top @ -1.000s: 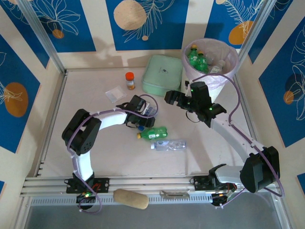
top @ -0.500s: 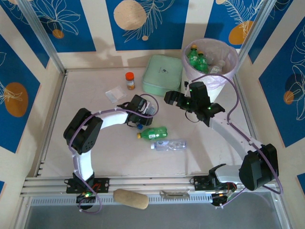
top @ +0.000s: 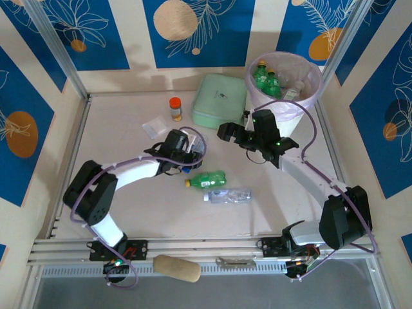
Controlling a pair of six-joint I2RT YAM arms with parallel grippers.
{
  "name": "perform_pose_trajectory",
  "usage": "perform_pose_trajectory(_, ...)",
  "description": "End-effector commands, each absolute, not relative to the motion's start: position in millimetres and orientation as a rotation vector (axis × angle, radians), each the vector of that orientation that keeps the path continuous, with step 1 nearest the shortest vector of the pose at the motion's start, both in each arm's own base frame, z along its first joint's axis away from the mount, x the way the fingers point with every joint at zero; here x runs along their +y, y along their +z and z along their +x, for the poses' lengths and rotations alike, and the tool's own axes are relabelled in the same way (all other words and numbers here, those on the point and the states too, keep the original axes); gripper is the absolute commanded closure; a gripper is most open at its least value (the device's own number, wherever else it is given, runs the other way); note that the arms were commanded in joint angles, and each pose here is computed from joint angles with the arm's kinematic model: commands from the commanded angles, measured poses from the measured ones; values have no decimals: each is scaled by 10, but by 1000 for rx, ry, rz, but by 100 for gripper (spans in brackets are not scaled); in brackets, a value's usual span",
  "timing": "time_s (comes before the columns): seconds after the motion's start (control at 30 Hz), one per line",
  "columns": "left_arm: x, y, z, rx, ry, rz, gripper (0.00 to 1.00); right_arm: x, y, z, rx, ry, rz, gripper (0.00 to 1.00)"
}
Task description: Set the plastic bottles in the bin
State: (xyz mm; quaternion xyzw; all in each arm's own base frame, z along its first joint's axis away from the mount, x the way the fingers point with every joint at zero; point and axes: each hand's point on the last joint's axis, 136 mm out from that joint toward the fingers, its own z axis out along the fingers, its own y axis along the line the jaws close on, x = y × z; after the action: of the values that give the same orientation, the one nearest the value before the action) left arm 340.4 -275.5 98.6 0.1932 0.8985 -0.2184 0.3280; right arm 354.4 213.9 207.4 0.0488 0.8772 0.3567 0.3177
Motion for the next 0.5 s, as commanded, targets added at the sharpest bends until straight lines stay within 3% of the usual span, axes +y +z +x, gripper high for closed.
perform_pose_trajectory(0.0, -2899, 1337, 3373, 2215, -711, 493, 46, 2402, 2341, 3575, 2240, 1087, 65, 1)
perform_pose_trajectory(0.47, -3039, 1948, 3214, 1990, -986, 434, 44, 2926, 2312, 3526, 2257, 1194, -63, 0)
